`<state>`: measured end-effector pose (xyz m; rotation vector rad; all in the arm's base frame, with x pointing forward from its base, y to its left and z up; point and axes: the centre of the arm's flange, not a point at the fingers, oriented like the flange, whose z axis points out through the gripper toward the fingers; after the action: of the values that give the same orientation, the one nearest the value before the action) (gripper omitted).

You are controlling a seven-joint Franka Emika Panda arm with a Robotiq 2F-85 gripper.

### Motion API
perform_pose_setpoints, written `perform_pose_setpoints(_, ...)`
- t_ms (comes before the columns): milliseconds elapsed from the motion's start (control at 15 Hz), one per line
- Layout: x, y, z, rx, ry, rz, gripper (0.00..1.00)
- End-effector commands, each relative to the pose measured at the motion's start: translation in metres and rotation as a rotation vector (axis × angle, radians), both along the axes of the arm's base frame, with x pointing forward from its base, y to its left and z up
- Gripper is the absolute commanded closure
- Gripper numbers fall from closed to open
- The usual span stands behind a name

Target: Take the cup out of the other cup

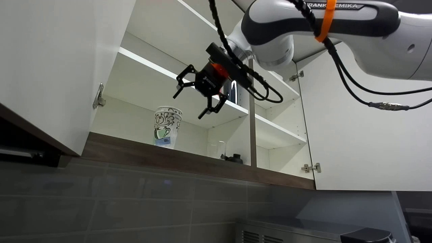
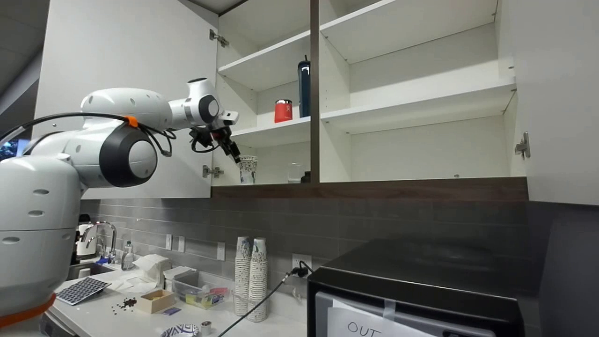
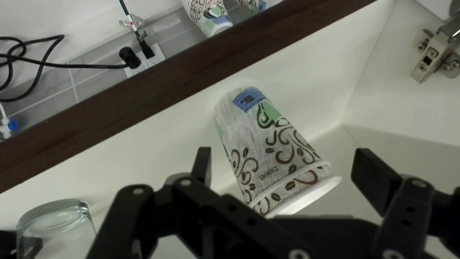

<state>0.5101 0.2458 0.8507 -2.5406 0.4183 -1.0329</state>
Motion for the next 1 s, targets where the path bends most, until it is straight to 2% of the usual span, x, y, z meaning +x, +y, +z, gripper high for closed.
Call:
perform_pose_setpoints(0,0.027,0.013,0.012,0.000,-0.050,-0.029,0.00)
perform_pose_setpoints(333,0.040,0.006,0.024,-0.003,-0.075,-0.045,0.00)
perform_pose_setpoints(533,0.045,0.003,0.031,0.002,-0.061,-0.045,0.00)
perform_pose_setpoints(667,0.049,0.003,0.035,0.002,-0.043,-0.056,0.09)
perform_pose_setpoints(867,0.054,0.003,0.037,-0.009,-0.001,-0.069,0.14)
perform_pose_setpoints(933,0.054,0.003,0.036,-0.015,0.010,-0.073,0.11)
